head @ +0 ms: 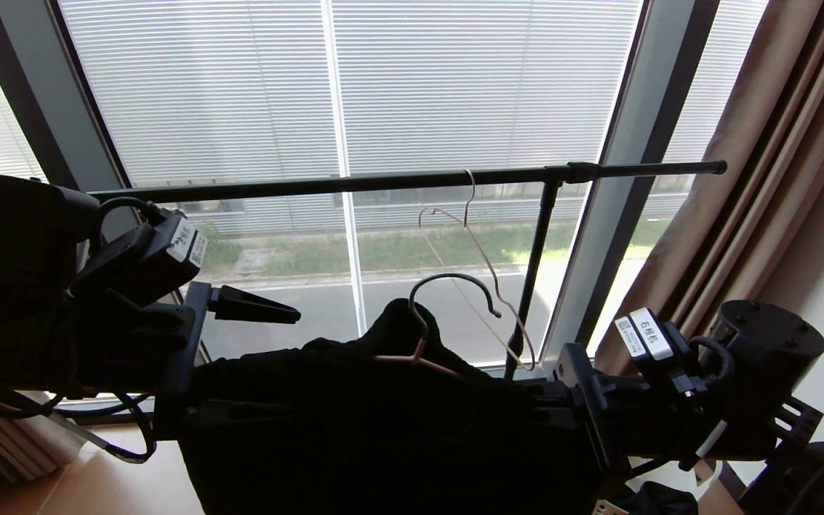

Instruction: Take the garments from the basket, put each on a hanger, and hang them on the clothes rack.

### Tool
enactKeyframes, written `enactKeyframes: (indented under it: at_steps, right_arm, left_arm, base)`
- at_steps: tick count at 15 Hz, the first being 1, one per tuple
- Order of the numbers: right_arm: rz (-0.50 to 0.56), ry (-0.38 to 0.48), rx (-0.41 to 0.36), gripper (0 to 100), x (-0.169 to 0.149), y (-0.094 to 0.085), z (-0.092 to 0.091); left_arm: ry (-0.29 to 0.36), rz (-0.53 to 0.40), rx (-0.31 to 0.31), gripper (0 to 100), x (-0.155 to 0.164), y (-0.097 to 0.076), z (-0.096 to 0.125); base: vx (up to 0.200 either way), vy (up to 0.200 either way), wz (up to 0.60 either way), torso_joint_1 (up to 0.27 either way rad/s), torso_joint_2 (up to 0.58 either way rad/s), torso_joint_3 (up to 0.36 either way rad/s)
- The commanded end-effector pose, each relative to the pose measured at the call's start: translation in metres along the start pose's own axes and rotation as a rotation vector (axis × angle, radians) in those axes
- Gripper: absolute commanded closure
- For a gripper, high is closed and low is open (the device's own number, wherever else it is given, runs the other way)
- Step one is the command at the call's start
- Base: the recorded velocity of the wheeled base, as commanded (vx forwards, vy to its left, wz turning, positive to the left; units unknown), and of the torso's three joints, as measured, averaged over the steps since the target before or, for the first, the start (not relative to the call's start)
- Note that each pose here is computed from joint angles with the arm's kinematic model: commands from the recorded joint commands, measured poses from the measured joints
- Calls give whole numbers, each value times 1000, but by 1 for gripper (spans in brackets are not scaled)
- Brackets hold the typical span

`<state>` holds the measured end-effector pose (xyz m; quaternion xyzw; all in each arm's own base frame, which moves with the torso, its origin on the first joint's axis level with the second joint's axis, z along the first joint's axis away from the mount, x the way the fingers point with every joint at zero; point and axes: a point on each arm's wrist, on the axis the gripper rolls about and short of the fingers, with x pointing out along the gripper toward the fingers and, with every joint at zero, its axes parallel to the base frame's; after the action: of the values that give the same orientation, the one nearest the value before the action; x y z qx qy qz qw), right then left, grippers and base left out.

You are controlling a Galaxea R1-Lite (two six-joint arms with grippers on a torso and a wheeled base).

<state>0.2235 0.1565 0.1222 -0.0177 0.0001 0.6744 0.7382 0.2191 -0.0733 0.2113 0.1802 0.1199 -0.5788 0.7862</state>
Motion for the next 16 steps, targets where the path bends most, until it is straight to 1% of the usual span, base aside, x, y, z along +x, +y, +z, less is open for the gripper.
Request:
enactKeyframes:
  at_steps: [1, 6, 7, 8, 12, 13, 14, 16]
  right_arm:
    - [10, -19, -13, 100, 3, 0, 7]
    - [22, -35, -5, 100, 5, 3, 14]
    - [22, -35, -5, 100, 5, 3, 14]
    - [22, -44, -5, 100, 5, 3, 17]
    - [18, -42, 1, 100, 5, 1, 16]
    - [15, -42, 1, 100, 5, 0, 16]
    - [13, -42, 1, 100, 5, 0, 16]
    - [-11, -48, 7, 100, 2, -8, 18]
  left_arm:
    - [12, -10, -18, 0, 5, 3, -5]
    - [12, -7, -21, 0, 4, 3, -5]
    - [12, -7, -21, 100, 4, 3, -5]
    - [12, -9, -22, 100, 4, 3, -5]
    - [-13, -30, -27, 100, 1, 3, -7]
    - [-18, -30, -47, 100, -2, 3, -12]
    - [-25, -32, -52, 100, -5, 2, -13]
    - [-42, -46, -70, 100, -9, -2, -19]
  base:
    - [0, 0, 0, 0, 0, 0]
    - [0, 0, 0, 0, 0, 0]
    - [0, 0, 0, 0, 0, 0]
    - [0, 0, 0, 0, 0, 0]
    - [0, 0, 0, 0, 0, 0]
    - [0, 0, 0, 0, 0, 0]
    - [0, 0, 0, 0, 0, 0]
    - [0, 0, 0, 0, 0, 0]
